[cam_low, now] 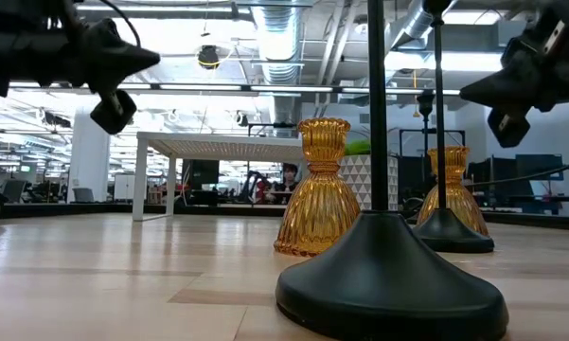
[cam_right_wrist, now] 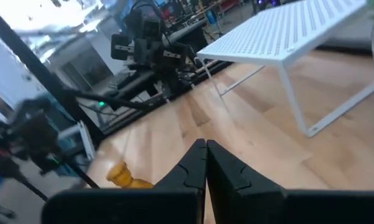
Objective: Pick & Place candle stick holders
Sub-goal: Put the top black candle holder on the shelf
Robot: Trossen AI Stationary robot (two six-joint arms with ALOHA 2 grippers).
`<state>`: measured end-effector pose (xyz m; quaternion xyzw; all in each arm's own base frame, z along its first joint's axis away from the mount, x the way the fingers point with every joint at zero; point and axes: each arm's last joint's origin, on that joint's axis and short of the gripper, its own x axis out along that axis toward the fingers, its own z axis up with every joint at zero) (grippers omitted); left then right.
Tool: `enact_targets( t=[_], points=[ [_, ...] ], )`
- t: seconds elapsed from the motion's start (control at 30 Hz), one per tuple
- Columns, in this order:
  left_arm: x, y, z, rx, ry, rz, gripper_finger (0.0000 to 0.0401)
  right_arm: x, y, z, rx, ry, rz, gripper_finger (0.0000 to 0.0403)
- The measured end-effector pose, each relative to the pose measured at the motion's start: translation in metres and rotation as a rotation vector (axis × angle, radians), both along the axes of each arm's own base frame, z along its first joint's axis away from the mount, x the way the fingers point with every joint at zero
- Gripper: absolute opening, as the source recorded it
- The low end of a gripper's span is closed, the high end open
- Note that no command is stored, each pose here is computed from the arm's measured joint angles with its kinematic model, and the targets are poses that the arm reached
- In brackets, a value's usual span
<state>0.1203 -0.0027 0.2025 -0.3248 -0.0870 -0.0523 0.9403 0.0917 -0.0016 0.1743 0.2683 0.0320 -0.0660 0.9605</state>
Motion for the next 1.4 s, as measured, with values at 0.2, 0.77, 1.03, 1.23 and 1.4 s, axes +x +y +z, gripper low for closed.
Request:
enact_targets(
  t=[0.2, 0.77, 1.03, 1.23, 1.4],
  points=[
    [-0.001, 0.001, 0.003, -0.048, -0.032, 0.009, 0.0008, 0.000, 0.000, 0.000, 0.176, -0.017, -0.014, 0.0000],
    [-0.001, 0.002, 0.004, -0.005, -0.047, 0.073, 0.0008, -0.001, -0.004, 0.000, 0.165, -0.030, -0.148, 0.0000],
    [-0.004, 0.005, 0.013, -0.021, -0.136, 0.158, 0.0008, -0.001, -0.005, 0.001, 0.141, -0.031, -0.171, 0.0000],
    [-0.006, 0.005, 0.035, 0.063, -0.231, 0.188, 0.0008, -0.002, -0.005, 0.017, 0.087, -0.134, -0.162, 0.0000],
    [0.004, 0.005, 0.058, 0.155, -0.229, 0.218, 0.0008, -0.012, -0.006, 0.047, 0.000, -0.181, -0.207, 0.0000]
  ],
)
